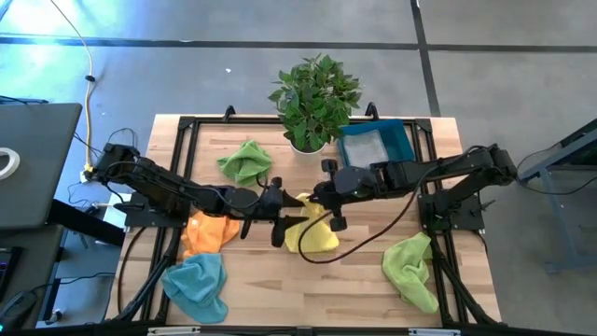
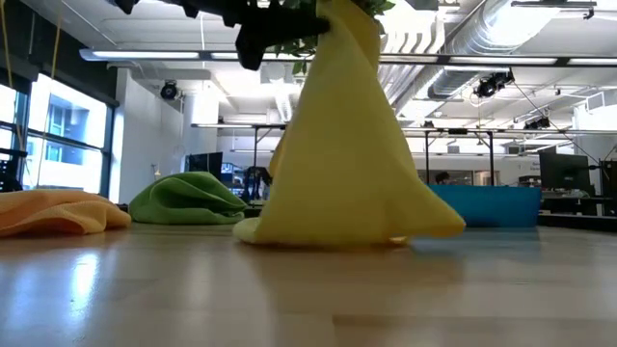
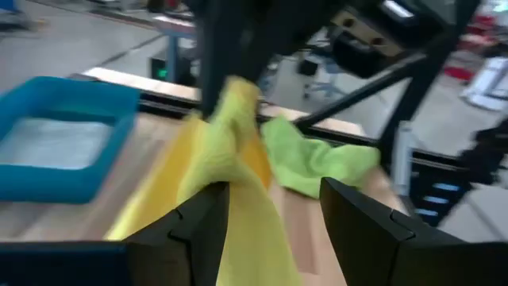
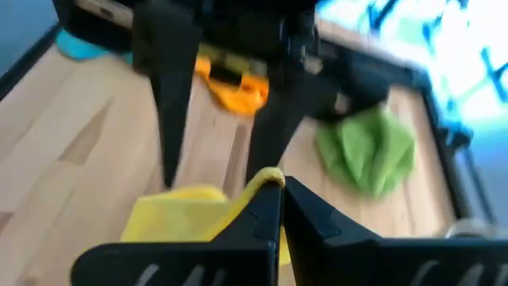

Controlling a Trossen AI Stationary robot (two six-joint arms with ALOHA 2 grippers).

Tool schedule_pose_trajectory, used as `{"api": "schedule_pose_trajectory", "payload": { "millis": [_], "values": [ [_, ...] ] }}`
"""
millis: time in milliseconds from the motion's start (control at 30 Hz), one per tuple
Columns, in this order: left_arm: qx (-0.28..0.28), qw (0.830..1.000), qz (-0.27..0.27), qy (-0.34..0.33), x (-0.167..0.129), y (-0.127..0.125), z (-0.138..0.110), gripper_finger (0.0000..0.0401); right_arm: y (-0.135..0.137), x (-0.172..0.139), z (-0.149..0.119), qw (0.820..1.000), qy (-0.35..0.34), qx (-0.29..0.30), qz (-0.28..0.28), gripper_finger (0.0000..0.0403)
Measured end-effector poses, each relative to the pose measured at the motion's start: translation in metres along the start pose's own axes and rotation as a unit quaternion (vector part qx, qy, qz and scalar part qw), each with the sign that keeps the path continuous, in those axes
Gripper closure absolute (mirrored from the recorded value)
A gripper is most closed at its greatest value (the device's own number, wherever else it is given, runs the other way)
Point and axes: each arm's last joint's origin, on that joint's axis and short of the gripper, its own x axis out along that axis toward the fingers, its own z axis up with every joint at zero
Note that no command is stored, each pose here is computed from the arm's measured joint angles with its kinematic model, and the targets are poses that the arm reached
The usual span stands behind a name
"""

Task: Sort microfiber towel by color & place in baskets
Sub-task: Fold the yellow towel

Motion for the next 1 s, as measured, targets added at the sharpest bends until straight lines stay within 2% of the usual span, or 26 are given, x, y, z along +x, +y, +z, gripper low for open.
{"api": "schedule_pose_trajectory", "payload": {
  "millis": [67, 133, 333, 400, 467, 533, 600, 900, 1000],
  "values": [
    [0.0, 1.0, 0.007, -0.002, -0.002, 0.001, 0.002, 0.0213, 0.0, 0.0, -0.006, 0.999, 0.03, 0.026, -0.004, 0.0403],
    [0.001, 1.0, 0.008, -0.001, -0.004, 0.001, 0.003, 0.0213, 0.0, -0.001, -0.011, 0.998, 0.06, 0.027, -0.01, 0.0403],
    [-0.002, 1.0, 0.001, 0.009, -0.006, 0.001, 0.003, 0.0213, 0.006, -0.002, -0.018, 0.995, 0.096, -0.034, 0.005, 0.0403],
    [-0.02, 1.0, -0.019, 0.006, -0.006, -0.001, 0.005, 0.0213, 0.005, -0.002, -0.017, 0.996, 0.093, 0.011, -0.001, 0.0403],
    [-0.044, 0.998, -0.036, 0.011, -0.006, -0.002, 0.005, 0.0213, -0.002, -0.001, -0.018, 0.99, 0.089, 0.11, -0.022, 0.0403],
    [-0.066, 0.997, -0.046, 0.015, -0.006, -0.003, 0.004, 0.0213, -0.008, 0.0, -0.019, 0.972, 0.087, 0.214, -0.038, 0.0403],
    [-0.068, 0.996, -0.049, 0.016, -0.006, -0.005, 0.004, 0.0213, -0.012, 0.0, -0.02, 0.955, 0.085, 0.279, -0.046, 0.0403],
    [-0.049, 0.998, -0.026, 0.007, -0.007, -0.006, 0.004, 0.0213, -0.017, 0.002, -0.011, 0.92, 0.027, 0.388, -0.049, 0.0403],
    [-0.045, 0.999, -0.011, 0.002, -0.007, -0.005, 0.004, 0.0213, -0.018, 0.002, -0.009, 0.913, 0.014, 0.401, -0.07, 0.0403]
  ]
}}
